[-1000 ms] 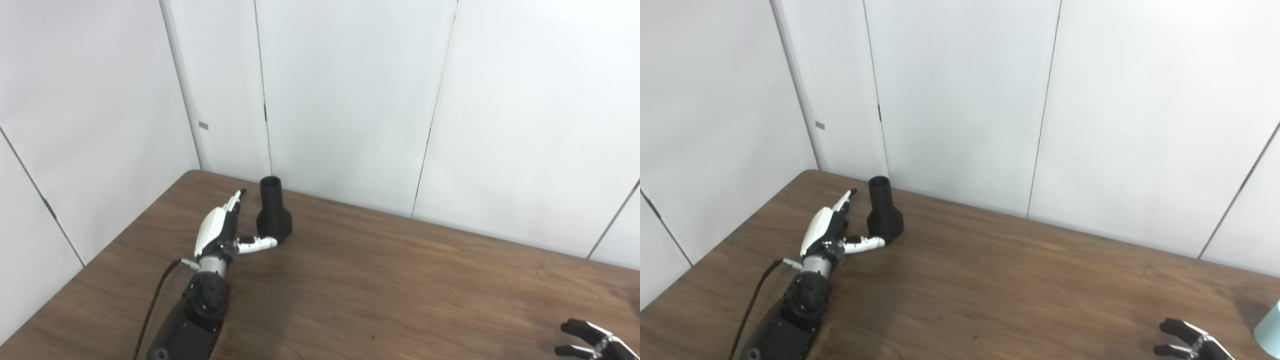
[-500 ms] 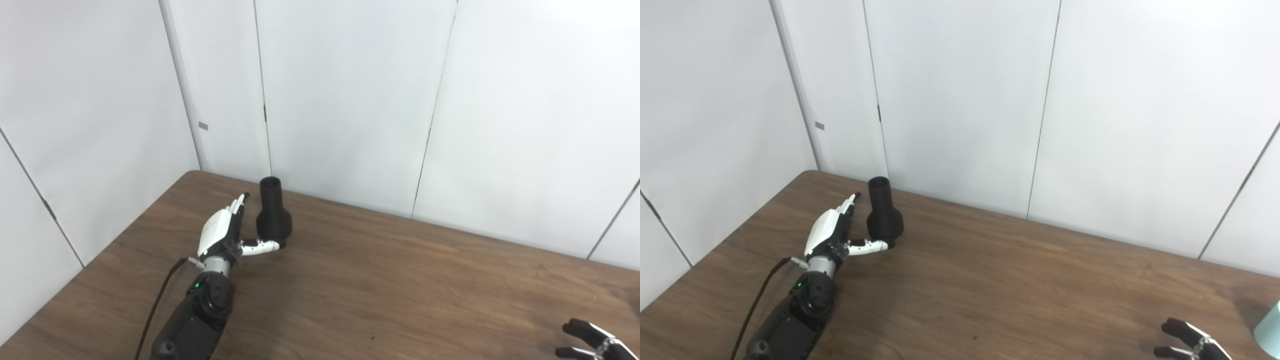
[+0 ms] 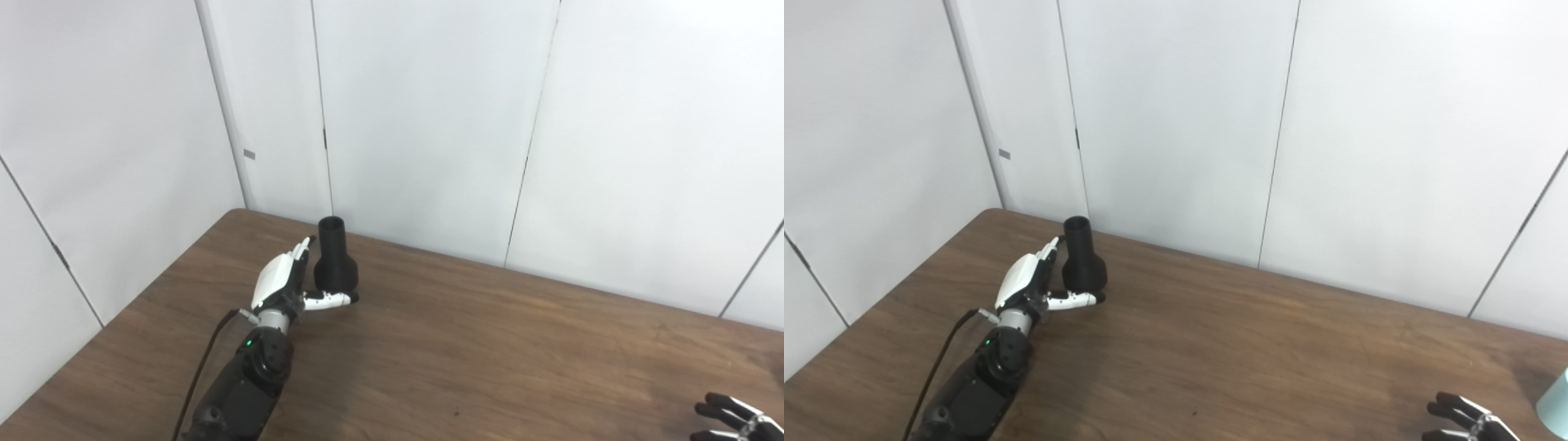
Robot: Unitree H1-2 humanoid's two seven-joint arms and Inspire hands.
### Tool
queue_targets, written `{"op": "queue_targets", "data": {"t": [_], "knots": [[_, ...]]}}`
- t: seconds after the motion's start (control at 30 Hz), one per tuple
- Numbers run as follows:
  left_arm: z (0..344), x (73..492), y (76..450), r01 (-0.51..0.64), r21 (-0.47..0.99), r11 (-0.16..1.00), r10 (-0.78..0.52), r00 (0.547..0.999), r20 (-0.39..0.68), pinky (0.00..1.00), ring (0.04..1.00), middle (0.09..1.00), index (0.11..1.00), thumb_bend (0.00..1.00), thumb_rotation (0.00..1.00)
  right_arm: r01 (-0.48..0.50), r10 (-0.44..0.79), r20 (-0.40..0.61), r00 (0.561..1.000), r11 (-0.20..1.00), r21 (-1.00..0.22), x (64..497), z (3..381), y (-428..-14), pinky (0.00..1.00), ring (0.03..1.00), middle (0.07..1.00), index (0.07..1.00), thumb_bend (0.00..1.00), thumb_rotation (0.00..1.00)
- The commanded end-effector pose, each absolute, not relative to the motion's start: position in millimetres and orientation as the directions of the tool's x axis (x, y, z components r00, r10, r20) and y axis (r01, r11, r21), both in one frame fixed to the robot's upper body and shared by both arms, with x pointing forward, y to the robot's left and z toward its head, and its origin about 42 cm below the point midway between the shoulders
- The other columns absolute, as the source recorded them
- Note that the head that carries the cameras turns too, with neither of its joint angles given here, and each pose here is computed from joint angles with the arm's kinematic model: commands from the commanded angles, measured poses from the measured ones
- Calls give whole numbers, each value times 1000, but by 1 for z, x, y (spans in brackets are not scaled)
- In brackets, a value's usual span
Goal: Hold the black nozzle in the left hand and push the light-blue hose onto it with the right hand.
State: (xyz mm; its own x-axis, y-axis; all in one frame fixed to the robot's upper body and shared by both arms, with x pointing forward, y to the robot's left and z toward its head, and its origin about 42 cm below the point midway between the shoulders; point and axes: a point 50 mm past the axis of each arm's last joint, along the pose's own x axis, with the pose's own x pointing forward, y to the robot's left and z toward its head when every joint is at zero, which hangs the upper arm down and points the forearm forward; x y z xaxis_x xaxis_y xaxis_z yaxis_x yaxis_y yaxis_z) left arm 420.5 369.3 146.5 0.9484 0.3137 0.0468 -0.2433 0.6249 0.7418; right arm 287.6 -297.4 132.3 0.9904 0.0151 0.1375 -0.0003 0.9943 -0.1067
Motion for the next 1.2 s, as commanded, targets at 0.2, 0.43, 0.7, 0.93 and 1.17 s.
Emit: {"op": "queue_targets", "data": {"t": [0.2,0.43,0.7,0.93,1.17], "knots": [[159,435,365,-250,733,633,303,951,62,993,1000,1000,983,1000,340,36,-8,208,978,990,-136,286,154,-298,386,548,694,677,1000,411],[151,437,367,-246,726,642,297,953,60,930,973,947,947,982,359,34,-8,211,977,992,-119,284,157,-296,391,549,694,681,1000,377],[146,439,355,-315,679,664,319,940,124,624,583,562,612,799,239,32,-5,209,978,991,-129,280,162,-297,382,552,706,655,996,349],[137,441,346,-340,697,632,299,936,186,724,547,482,489,529,5,40,-8,218,976,989,-143,275,167,-299,387,561,731,676,959,312],[126,438,342,-341,711,615,312,933,178,782,562,474,491,526,0,46,-15,209,978,989,-143,273,168,-301,379,547,712,665,970,312]]}}
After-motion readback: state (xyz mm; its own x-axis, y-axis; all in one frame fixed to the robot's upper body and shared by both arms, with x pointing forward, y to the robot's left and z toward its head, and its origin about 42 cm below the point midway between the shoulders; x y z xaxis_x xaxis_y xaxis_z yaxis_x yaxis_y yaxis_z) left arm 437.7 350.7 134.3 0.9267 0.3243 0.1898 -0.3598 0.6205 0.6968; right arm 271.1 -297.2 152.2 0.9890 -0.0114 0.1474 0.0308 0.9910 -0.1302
